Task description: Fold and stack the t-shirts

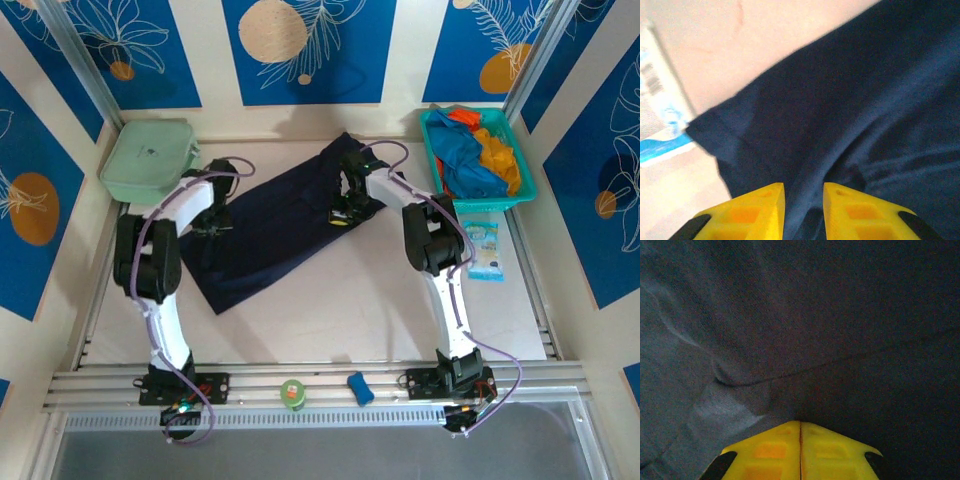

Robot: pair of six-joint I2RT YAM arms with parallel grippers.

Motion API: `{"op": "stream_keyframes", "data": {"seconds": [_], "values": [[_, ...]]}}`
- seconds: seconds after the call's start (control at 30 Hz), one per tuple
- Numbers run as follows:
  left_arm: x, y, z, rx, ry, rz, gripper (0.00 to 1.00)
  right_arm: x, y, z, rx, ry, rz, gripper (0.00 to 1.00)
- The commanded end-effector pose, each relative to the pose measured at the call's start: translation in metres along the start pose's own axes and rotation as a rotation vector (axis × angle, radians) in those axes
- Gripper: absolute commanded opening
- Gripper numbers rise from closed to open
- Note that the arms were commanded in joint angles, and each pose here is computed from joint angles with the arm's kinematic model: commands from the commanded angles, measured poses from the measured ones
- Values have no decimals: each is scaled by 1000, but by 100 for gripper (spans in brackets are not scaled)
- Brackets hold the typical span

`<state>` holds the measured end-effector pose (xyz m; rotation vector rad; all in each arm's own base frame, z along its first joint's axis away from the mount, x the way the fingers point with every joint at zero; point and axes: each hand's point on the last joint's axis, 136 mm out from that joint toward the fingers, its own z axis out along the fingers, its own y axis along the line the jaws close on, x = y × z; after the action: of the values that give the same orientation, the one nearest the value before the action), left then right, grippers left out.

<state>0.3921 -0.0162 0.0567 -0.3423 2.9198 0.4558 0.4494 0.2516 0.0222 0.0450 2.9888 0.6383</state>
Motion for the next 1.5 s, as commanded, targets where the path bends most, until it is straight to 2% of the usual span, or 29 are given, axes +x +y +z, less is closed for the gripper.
{"op": "stream_keyframes", "data": {"seconds": [0.0, 0.27, 0.47, 0.63, 0.77, 0.97, 1.2, 1.33, 1.47], "values": [[23, -8, 30, -45, 118, 85, 25, 3, -13, 14, 31, 48, 24, 9], [69, -20, 24, -73, 170, 185, 26, -15, -28, 22, 38, 73, 46, 9], [139, -32, 9, -44, 213, 231, 26, -22, -33, 23, 51, 97, 14, 9], [200, -61, 1, 58, 248, 231, 26, -24, -37, 23, 54, 108, -18, 9], [231, -91, -7, 138, 243, 211, 26, -26, -38, 26, 59, 119, -52, 9], [248, -155, -21, 313, 226, 161, 26, -31, -42, 29, 67, 127, -65, 10], [262, -213, -42, 436, 235, 209, 27, -46, -52, 22, 51, 99, -51, 12], [267, -226, -55, 474, 236, 237, 29, -52, -51, 15, 50, 83, -80, 14], [262, -211, -68, 403, 192, 272, 34, -55, -41, -2, 41, 61, -114, 16]]}}
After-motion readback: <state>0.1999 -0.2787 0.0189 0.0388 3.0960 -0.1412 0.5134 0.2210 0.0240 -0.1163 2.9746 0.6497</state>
